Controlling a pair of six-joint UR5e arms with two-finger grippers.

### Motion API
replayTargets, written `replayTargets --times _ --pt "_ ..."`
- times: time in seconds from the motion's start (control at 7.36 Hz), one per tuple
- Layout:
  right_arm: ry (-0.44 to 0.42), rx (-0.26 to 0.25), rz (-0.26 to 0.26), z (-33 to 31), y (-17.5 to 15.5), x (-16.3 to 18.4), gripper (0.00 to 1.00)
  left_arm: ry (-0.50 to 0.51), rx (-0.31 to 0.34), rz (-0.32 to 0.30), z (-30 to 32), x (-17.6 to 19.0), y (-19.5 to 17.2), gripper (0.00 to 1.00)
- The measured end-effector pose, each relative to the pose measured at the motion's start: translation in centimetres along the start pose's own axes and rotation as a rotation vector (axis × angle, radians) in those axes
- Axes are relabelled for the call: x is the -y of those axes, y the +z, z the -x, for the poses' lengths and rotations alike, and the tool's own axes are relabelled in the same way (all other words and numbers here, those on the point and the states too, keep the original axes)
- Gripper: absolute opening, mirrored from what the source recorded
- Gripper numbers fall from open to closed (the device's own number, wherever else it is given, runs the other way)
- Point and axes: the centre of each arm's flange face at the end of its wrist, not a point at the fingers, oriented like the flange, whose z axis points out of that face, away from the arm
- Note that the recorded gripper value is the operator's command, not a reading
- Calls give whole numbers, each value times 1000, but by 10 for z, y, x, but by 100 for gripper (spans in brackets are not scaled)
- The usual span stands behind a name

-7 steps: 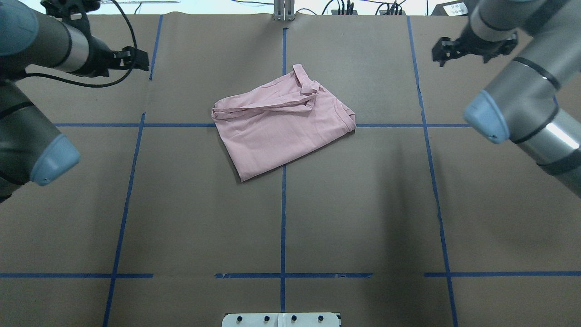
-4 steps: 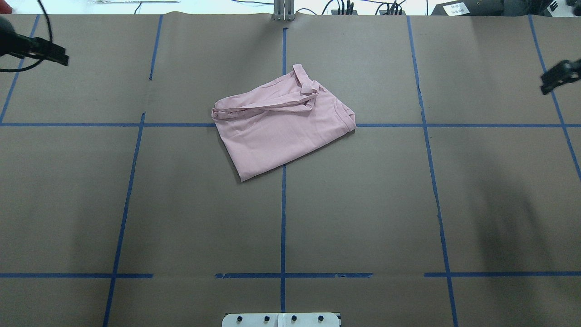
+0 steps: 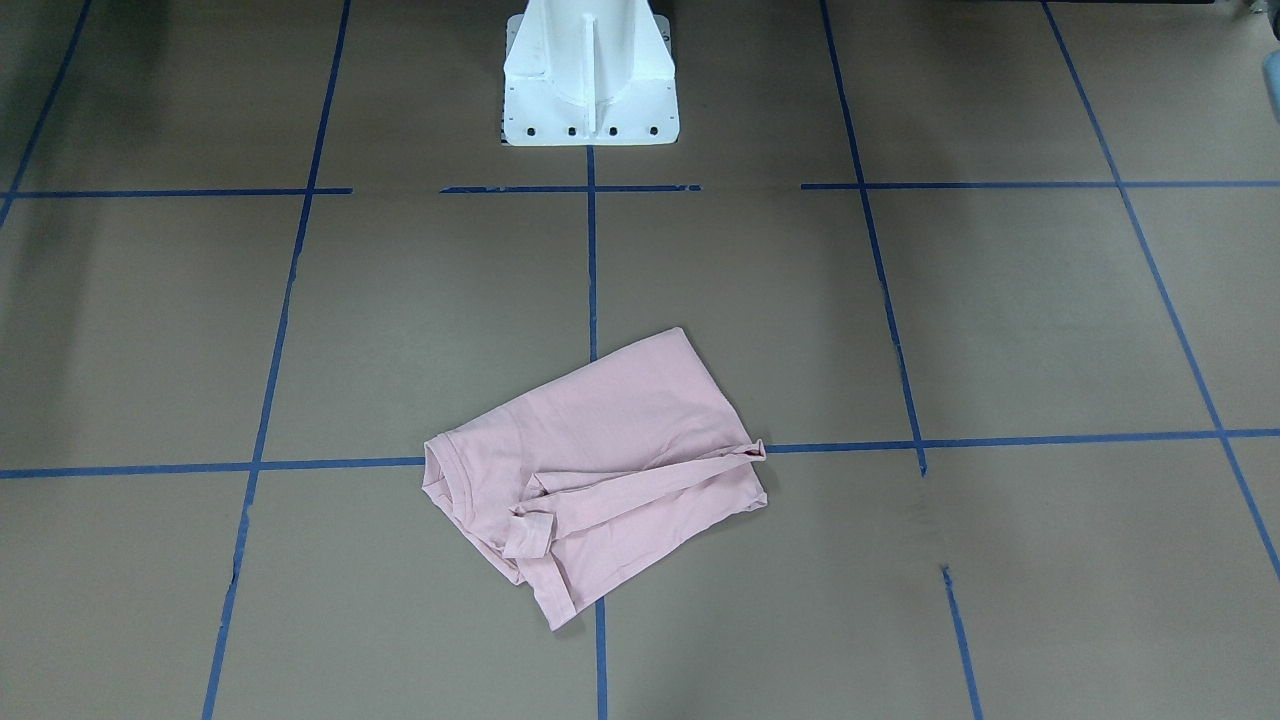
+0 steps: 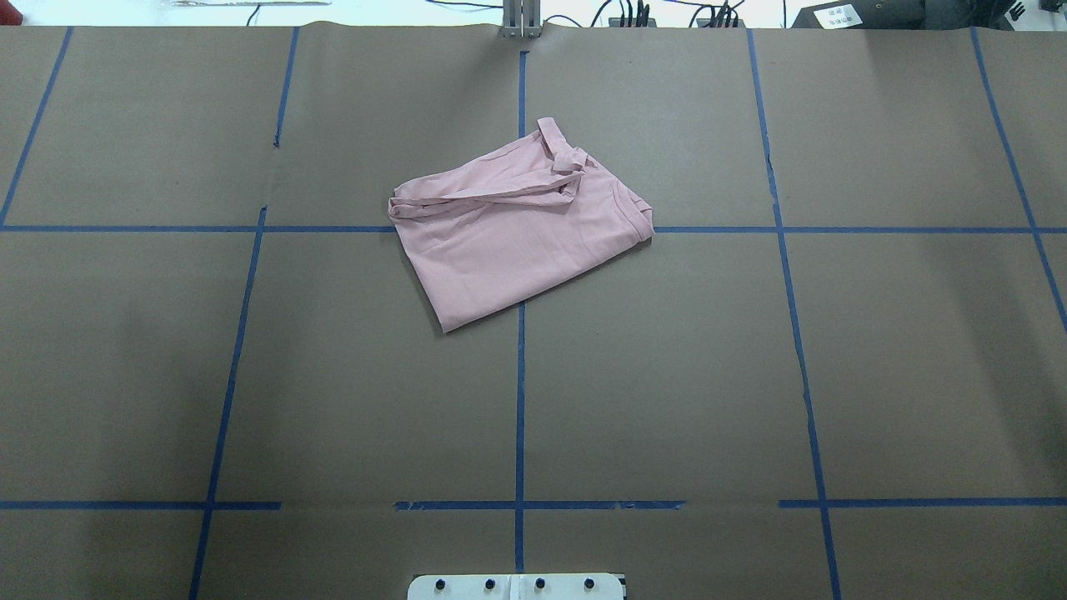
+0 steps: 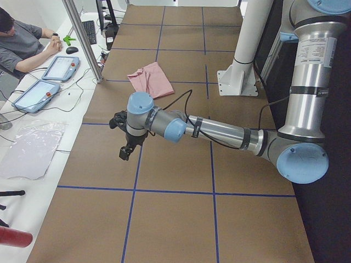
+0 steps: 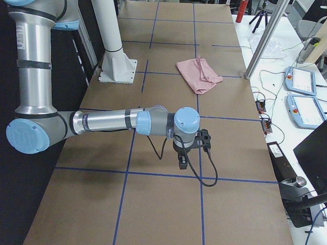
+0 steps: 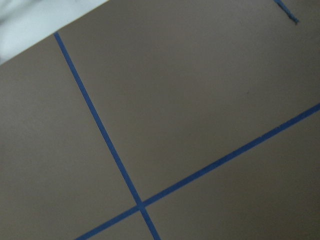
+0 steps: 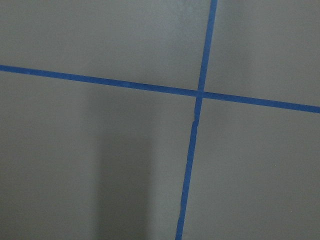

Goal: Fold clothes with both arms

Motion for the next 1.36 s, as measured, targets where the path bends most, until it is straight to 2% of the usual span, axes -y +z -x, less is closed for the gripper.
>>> replayTargets --times 0.27,0.54,0.95,1.36 --pt "15 -5 10 -6 4 -5 100 -49 -9 50 19 -25 22 100" --pt "50 0 43 -23 20 -12 100 -104 -13 98 25 -32 21 100" --pt "71 4 66 -35 32 -17 100 -194 -11 122 38 -43 -5 100" --pt "69 2 63 -34 30 -16 100 -215 -13 129 41 -48 -8 100"
